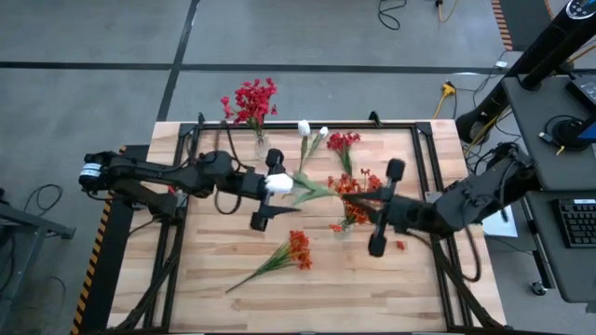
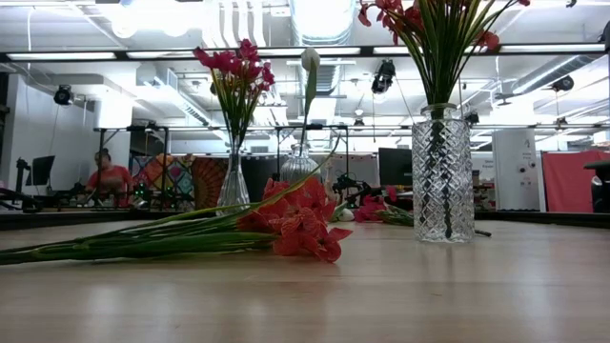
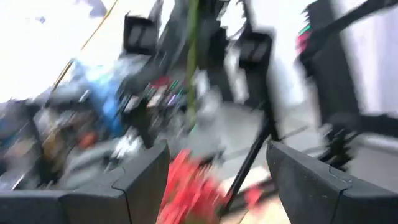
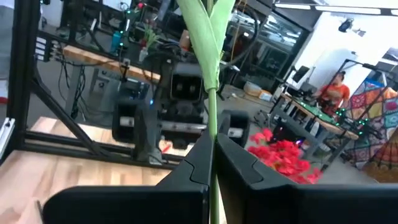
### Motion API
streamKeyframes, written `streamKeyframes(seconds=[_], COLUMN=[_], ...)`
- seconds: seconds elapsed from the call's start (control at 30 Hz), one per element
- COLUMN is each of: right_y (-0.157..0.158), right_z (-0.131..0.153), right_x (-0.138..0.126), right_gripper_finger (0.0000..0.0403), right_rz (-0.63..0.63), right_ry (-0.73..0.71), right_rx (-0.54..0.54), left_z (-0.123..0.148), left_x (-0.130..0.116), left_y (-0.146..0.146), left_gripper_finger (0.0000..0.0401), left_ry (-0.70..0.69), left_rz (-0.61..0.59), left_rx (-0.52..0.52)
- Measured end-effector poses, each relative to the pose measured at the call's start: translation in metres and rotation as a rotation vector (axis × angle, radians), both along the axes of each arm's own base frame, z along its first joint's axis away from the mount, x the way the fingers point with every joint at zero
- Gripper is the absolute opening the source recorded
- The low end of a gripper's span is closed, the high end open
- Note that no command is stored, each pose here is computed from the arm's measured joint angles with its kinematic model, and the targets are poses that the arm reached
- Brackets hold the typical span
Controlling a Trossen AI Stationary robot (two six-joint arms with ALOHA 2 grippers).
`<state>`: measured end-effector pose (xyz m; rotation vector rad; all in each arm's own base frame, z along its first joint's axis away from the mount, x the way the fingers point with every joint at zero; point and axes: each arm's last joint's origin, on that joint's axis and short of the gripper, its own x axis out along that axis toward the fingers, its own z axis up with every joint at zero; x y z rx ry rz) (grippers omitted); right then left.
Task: Sort flowers into vase by color
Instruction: Put the right white tulip flower into the center transparent glass vase
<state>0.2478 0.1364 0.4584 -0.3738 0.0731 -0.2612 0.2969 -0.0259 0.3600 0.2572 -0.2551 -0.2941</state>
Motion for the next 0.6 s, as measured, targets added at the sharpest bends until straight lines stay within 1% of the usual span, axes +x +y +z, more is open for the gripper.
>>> streamKeyframes(seconds=[0.07, 0.2, 0.33, 0.6], right_y=[0.007, 0.017, 0.021, 0.015], right_z=[-0.004, -0.012, -0.016, -0.023], right_x=[0.01, 0.026, 0.037, 0.056], right_gripper_finger=[0.0009, 0.0009, 0.0009, 0.0009], right_rz=[0.001, 0.002, -0.006, -0.038], right_ry=[-0.01, -0.018, -0.036, -0.048], right_rx=[-0.011, -0.051, -0.064, -0.076], left_z=[0.007, 0.014, 0.017, 0.022], left_x=[-0.002, -0.003, -0.005, -0.008], left_y=[-0.002, -0.002, -0.004, -0.008], left_gripper_finger=[0.0252, 0.0252, 0.0252, 0.0252], left_ry=[-0.083, -0.171, -0.215, -0.261], left_rz=[-0.051, -0.052, -0.11, -0.128], left_rx=[0.006, -0.007, 0.006, 0.004])
